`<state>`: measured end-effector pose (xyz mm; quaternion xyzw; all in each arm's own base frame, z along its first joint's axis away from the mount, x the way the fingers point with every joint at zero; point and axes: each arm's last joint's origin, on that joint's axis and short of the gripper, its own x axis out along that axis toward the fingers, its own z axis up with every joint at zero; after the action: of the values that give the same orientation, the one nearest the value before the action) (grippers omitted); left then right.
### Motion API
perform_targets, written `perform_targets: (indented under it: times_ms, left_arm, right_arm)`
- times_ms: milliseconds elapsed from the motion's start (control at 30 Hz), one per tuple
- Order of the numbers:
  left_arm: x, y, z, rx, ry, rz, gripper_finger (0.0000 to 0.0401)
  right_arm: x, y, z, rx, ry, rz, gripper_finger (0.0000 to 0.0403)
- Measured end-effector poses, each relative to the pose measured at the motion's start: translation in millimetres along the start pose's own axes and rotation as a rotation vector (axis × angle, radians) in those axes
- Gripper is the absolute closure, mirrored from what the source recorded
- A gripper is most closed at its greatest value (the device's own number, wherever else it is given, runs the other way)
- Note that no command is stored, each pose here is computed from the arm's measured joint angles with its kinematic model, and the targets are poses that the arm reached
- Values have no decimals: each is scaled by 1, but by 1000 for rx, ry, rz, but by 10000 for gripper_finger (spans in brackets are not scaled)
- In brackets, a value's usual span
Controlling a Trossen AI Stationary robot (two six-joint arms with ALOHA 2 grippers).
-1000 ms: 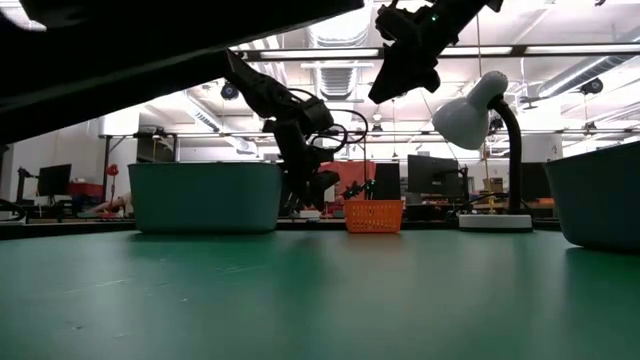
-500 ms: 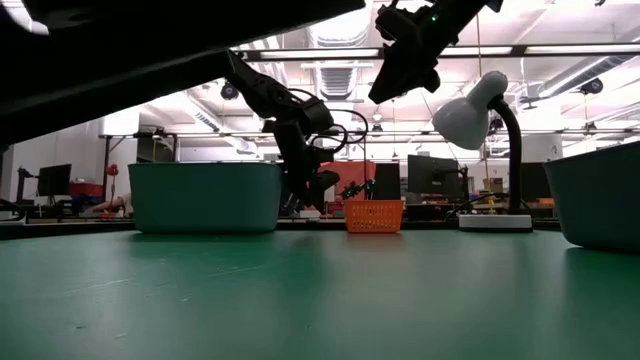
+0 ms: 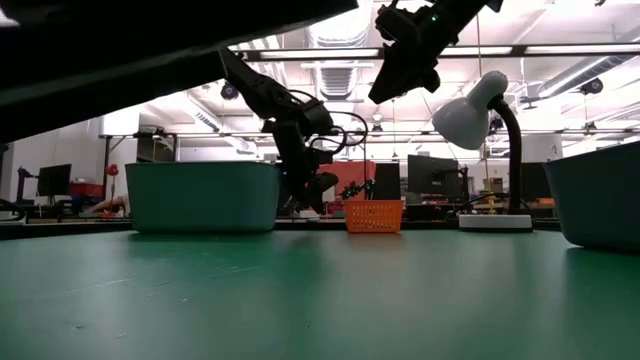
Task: Sort crayons
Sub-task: Put the blue crayon into the orange bin
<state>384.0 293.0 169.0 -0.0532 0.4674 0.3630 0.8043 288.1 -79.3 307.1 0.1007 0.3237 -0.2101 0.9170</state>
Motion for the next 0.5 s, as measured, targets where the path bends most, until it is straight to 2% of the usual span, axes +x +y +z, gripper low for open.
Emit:
perform_targets:
  times_ms: [500]
  left_arm:
    - [0,0,0,-1,-1,0,200]
  right_arm:
    - [0,0,0,0,0,0,313]
